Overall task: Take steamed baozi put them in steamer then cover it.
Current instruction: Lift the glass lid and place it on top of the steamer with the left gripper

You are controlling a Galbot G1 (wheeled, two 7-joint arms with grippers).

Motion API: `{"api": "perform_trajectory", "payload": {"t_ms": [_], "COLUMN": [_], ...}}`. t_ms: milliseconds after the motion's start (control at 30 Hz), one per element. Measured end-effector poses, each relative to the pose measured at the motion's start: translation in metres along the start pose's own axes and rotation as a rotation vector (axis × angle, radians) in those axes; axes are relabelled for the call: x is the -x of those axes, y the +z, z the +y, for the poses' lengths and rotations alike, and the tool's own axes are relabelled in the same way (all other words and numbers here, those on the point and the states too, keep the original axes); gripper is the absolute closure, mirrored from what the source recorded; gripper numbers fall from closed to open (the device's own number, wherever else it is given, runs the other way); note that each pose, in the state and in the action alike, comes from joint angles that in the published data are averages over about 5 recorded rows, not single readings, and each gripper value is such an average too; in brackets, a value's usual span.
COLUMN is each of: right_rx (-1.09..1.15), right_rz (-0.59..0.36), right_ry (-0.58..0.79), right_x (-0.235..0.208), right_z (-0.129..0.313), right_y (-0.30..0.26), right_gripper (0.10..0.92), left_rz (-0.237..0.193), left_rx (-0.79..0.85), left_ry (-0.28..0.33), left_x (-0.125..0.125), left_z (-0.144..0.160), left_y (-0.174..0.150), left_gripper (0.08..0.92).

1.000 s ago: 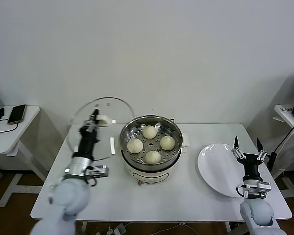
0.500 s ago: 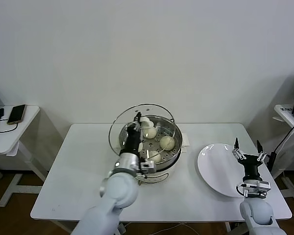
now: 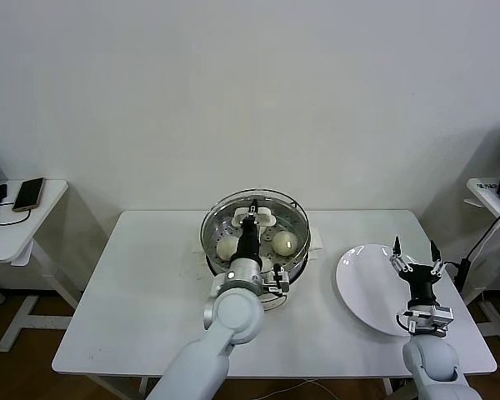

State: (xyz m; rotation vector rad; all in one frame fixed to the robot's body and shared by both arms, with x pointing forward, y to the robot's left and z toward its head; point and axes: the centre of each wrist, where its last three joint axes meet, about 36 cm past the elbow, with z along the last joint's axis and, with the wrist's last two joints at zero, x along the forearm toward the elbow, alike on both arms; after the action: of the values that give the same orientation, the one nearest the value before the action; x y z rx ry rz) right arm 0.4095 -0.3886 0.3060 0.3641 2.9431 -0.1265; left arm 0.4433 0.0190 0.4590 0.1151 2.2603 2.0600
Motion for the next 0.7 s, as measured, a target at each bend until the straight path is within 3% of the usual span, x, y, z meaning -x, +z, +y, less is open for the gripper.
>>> {"api": "perform_trajectory", "payload": {"t_ms": [700], "right_rx": [-0.002], "right_rz": [0.009], "right_ry": [0.002], "right_x": [0.000], "right_z": [0.001], "right_y": [0.003], "right_gripper": [0.200], "left_rz": [0.022], "left_rx": [0.067], "left_ry": [0.044], "left_x": [0.016], "left_z": [-0.024], "left_y": [-0.008], "left_gripper": [0.809]}}
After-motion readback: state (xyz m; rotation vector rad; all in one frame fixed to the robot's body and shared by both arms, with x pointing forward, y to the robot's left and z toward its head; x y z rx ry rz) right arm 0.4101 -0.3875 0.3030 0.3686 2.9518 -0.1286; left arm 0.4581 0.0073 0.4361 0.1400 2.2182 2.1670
